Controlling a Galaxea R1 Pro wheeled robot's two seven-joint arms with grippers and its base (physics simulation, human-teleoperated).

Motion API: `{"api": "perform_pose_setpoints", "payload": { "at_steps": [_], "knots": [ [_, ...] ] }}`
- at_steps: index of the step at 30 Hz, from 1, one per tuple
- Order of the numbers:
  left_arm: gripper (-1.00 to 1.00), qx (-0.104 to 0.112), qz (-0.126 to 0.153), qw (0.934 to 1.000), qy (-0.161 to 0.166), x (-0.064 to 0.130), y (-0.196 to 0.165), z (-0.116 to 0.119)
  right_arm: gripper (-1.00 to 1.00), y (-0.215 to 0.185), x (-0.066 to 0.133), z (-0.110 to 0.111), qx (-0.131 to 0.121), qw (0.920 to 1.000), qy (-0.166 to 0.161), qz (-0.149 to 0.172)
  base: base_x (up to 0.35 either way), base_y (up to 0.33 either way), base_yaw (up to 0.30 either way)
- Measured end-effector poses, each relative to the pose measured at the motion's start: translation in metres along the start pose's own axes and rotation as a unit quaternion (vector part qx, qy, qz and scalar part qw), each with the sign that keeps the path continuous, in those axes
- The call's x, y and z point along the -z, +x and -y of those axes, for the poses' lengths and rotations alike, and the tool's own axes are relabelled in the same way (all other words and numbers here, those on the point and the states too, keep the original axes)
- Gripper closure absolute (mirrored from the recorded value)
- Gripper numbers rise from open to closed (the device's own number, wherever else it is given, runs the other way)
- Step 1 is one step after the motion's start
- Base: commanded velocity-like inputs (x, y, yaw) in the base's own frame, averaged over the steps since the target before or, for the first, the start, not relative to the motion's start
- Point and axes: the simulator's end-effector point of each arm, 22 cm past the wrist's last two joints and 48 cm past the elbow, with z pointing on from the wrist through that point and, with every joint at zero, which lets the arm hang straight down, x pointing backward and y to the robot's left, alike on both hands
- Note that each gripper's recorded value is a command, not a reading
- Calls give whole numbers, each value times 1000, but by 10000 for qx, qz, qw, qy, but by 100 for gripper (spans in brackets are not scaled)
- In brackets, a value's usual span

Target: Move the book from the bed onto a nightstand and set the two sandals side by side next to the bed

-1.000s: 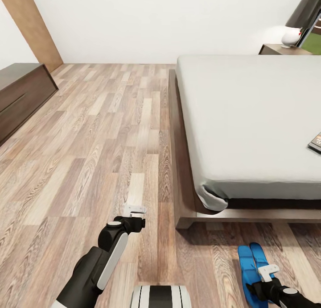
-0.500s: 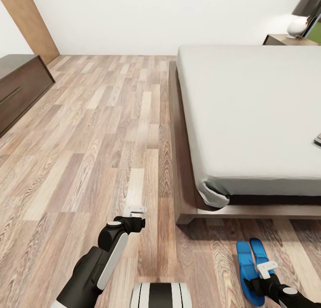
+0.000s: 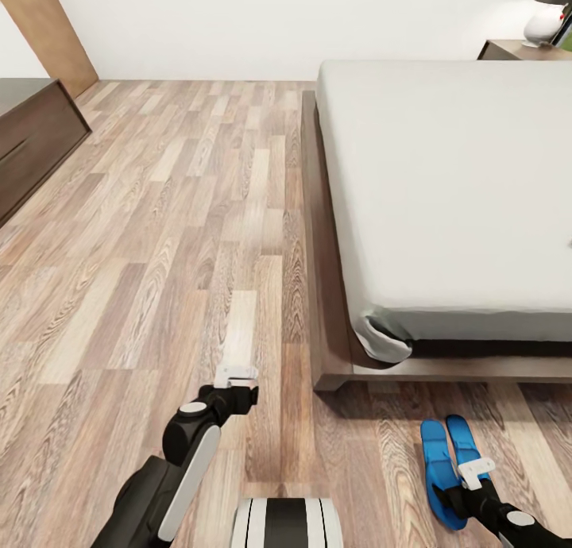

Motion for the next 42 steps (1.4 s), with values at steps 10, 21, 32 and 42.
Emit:
{"api": "perform_pose_setpoints", "payload": {
  "at_steps": [10, 21, 32, 42],
  "knots": [
    [-100, -12, -3, 10000, 14, 1, 0, 1, 100, 0, 0, 0, 0, 10000, 1, 1, 92, 0, 0],
    [-100, -14, -56, 10000, 7, -3, 5, 1, 100, 5, -1, 0, 7, 10000, -5, -45, 4, 0, 0],
    [-100, 12, -256, 9997, 9, -18, 22, 0, 100, 20, -9, -5, 26, 9999, -48, -161, 0, 0, 0],
    [-100, 14, -253, 9997, 7, -18, 22, 0, 100, 19, -9, -6, 27, 9999, -54, -155, 95, 27, 0]
  ]
}}
